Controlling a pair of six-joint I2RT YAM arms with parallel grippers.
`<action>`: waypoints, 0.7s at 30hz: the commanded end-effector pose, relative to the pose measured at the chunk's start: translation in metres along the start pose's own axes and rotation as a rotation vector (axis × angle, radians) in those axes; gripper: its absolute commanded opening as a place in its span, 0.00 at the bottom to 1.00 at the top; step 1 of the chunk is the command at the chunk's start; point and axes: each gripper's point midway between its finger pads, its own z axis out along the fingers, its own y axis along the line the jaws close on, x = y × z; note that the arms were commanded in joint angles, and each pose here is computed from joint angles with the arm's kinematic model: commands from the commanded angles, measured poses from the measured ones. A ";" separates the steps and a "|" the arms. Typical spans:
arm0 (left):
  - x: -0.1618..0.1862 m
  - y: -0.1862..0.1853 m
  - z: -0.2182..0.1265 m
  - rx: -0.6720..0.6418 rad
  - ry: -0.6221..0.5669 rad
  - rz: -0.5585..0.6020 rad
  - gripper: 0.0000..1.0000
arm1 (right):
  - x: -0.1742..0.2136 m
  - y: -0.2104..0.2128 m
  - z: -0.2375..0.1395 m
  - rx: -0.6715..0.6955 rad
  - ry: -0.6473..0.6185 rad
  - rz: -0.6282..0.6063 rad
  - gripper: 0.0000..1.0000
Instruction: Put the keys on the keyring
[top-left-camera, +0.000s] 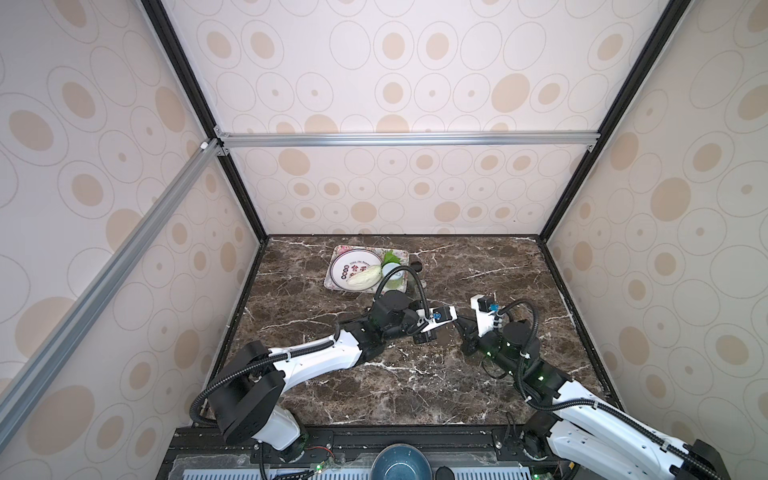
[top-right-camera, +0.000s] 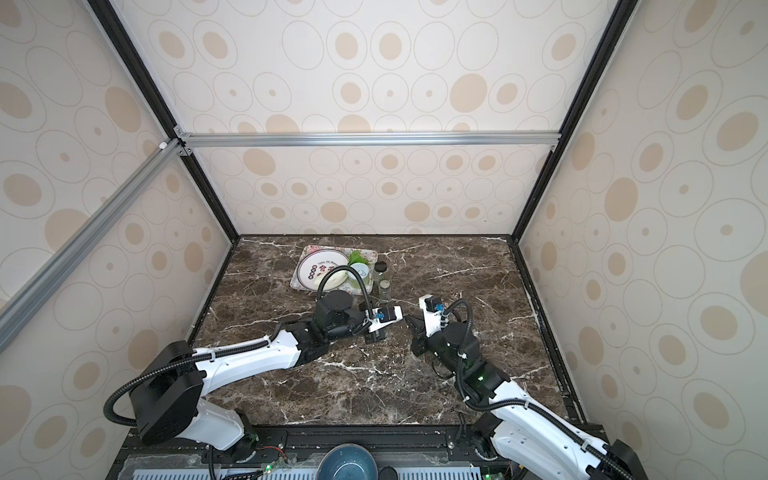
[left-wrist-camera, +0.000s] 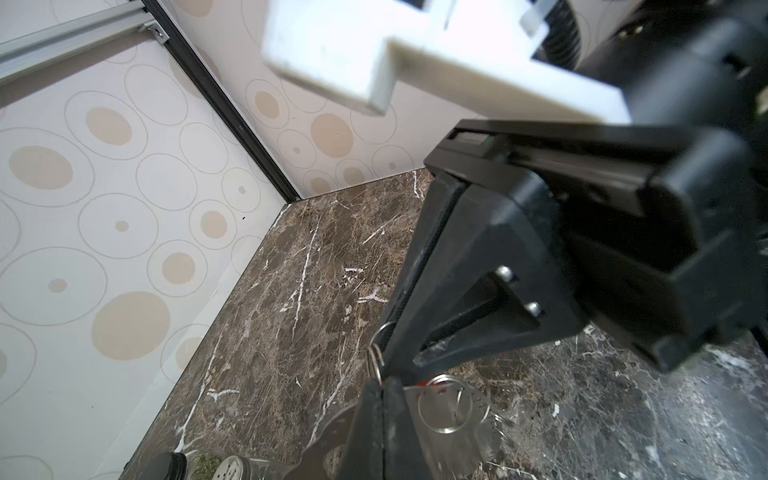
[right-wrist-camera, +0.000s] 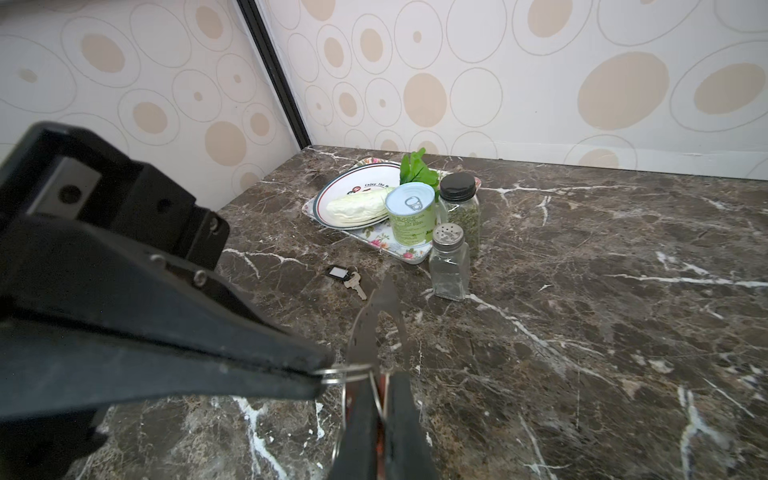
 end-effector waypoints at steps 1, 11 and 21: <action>-0.036 0.010 -0.008 -0.029 -0.113 0.046 0.00 | 0.001 0.004 0.001 -0.034 0.004 0.018 0.00; -0.033 0.014 -0.007 -0.047 -0.086 0.041 0.03 | -0.005 0.001 -0.008 -0.014 -0.027 -0.010 0.00; -0.040 0.020 -0.018 -0.098 -0.124 0.015 0.21 | -0.007 0.000 -0.011 -0.008 -0.030 -0.022 0.00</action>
